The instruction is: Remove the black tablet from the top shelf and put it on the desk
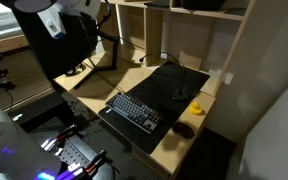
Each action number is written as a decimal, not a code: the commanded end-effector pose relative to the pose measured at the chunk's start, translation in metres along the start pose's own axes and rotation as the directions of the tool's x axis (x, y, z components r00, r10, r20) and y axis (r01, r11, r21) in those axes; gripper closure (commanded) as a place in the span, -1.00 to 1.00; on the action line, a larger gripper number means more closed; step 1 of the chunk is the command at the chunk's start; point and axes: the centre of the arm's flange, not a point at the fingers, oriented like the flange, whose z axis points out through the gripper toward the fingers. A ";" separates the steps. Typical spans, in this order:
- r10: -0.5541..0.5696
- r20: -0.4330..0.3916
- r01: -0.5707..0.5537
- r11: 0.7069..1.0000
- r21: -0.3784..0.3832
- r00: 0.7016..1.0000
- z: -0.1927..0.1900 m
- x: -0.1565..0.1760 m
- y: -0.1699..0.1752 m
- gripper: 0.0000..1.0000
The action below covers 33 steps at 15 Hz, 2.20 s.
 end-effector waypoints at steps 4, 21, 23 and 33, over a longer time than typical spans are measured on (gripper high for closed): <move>0.148 -0.059 -0.143 0.986 0.086 0.987 0.055 0.031 -0.015 -1.00; 0.513 -0.255 -0.445 0.850 0.281 0.819 0.108 0.126 -0.032 -1.00; 0.594 -0.286 -0.496 0.796 0.347 0.752 0.131 0.154 -0.036 -1.00; 0.702 -0.323 -0.535 0.701 0.472 0.635 0.131 0.207 -0.064 -1.00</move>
